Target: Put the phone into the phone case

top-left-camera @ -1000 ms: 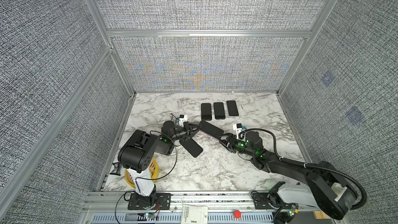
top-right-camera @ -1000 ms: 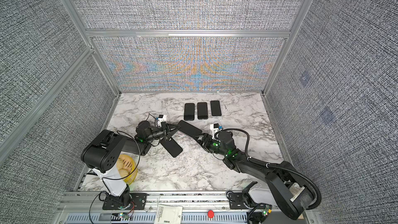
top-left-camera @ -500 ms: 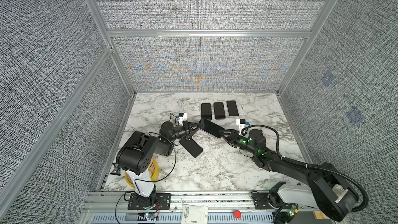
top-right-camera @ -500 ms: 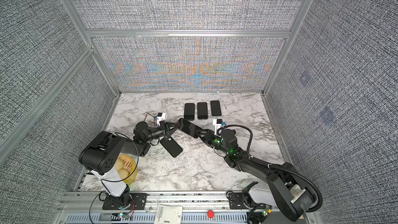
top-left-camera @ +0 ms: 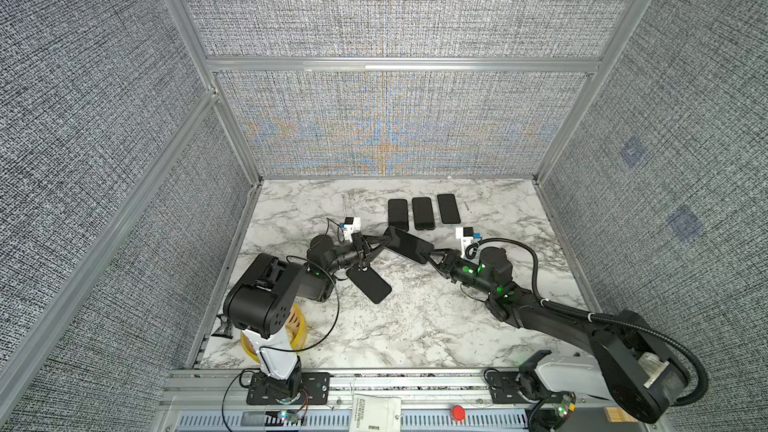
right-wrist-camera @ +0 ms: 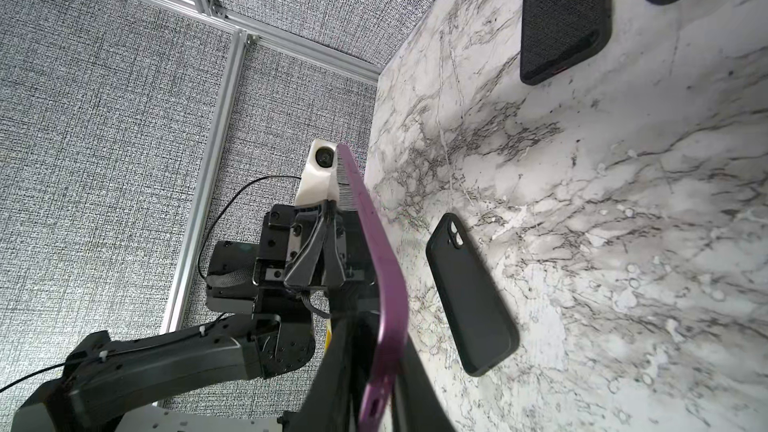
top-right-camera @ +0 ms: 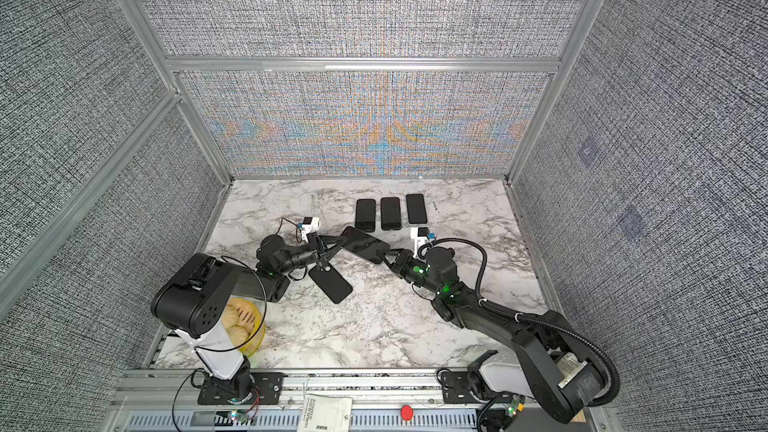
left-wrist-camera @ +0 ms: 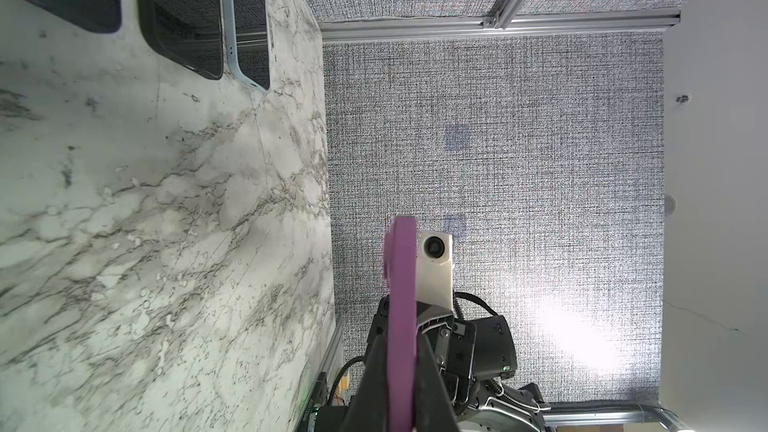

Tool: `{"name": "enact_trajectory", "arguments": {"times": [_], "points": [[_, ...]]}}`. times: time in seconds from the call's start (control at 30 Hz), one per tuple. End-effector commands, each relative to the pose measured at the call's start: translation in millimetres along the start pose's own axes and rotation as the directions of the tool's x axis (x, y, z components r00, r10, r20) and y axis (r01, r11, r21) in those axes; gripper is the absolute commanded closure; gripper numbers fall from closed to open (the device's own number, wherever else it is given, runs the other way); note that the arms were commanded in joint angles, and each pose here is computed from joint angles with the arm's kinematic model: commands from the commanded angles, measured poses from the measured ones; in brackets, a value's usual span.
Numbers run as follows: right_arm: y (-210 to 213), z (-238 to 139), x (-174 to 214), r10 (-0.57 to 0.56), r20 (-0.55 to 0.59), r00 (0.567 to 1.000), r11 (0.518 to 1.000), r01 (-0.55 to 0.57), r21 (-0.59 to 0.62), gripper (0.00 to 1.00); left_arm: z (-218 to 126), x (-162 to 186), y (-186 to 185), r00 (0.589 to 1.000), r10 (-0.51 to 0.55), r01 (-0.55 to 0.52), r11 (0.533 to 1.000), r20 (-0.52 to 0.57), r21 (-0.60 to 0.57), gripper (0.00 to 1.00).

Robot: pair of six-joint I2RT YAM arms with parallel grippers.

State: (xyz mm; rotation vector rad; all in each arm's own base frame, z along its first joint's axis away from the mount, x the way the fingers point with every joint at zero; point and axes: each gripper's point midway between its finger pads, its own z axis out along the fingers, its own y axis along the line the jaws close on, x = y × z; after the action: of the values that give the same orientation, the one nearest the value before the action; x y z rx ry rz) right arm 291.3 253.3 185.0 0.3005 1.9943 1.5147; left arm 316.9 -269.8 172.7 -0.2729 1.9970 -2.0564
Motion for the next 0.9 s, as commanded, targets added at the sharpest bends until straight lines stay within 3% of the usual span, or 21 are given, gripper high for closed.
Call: {"name": "enact_trajectory", "arguments": {"times": [0.0, 0.13, 0.2, 0.3, 0.37, 0.43, 0.53, 0.6, 0.67, 0.87], "points": [[6.0, -0.4, -2.8, -0.038, 0.01, 0.999, 0.999, 0.038, -0.011, 0.87, -1.1, 5.3, -5.5, 0.999, 0.042, -0.042, 0.999, -0.021, 0.02, 0.84], [2.5, -3.1, -1.7, -0.031, 0.004, 1.0, 1.0, 0.031, 0.002, 0.89, -6.6, 6.1, 1.3, 0.998, 0.066, -0.066, 0.997, -0.006, -0.031, 0.62], [0.6, -6.6, -2.0, -0.027, 0.002, 1.0, 1.0, 0.027, 0.008, 0.9, -12.4, 2.6, 10.6, 0.998, 0.068, -0.066, 0.993, 0.008, -0.1, 0.47], [-3.8, -16.9, -3.0, -0.027, -0.005, 1.0, 0.999, 0.027, 0.035, 0.92, -29.7, -8.6, 23.2, 0.995, 0.089, -0.077, 0.967, 0.039, -0.244, 0.37], [-8.6, -25.8, -2.8, -0.036, -0.013, 0.999, 0.997, 0.037, 0.069, 0.93, -44.1, -16.5, 31.3, 0.99, 0.136, -0.108, 0.912, 0.044, -0.396, 0.3], [-15.9, -34.2, 0.3, -0.042, -0.031, 0.999, 0.992, 0.045, 0.117, 0.94, -66.5, -21.7, 49.2, 0.987, 0.147, -0.083, 0.802, 0.061, -0.592, 0.18], [-22.1, -42.7, 7.9, -0.059, -0.073, 0.996, 0.984, 0.071, 0.162, 0.94, -98.9, -32.0, 71.6, 0.987, 0.15, -0.039, 0.603, 0.065, -0.797, 0.13], [-23.8, -44.8, 14.1, -0.062, -0.113, 0.992, 0.981, 0.082, 0.178, 0.94, -107.8, -41.1, 83.8, 0.988, 0.142, -0.029, 0.524, 0.054, -0.851, 0.13], [-23.5, -44.5, 18.8, -0.061, -0.141, 0.988, 0.982, 0.085, 0.171, 0.95, -106.5, -48.9, 96.8, 0.993, 0.11, -0.021, 0.507, 0.041, -0.861, 0.12], [-14.8, -39.9, 30.0, -0.089, -0.236, 0.968, 0.985, 0.121, 0.123, 0.96, -97.3, -59.9, 120.7, 0.997, 0.078, -0.023, 0.513, 0.02, -0.858, 0.13]]}}
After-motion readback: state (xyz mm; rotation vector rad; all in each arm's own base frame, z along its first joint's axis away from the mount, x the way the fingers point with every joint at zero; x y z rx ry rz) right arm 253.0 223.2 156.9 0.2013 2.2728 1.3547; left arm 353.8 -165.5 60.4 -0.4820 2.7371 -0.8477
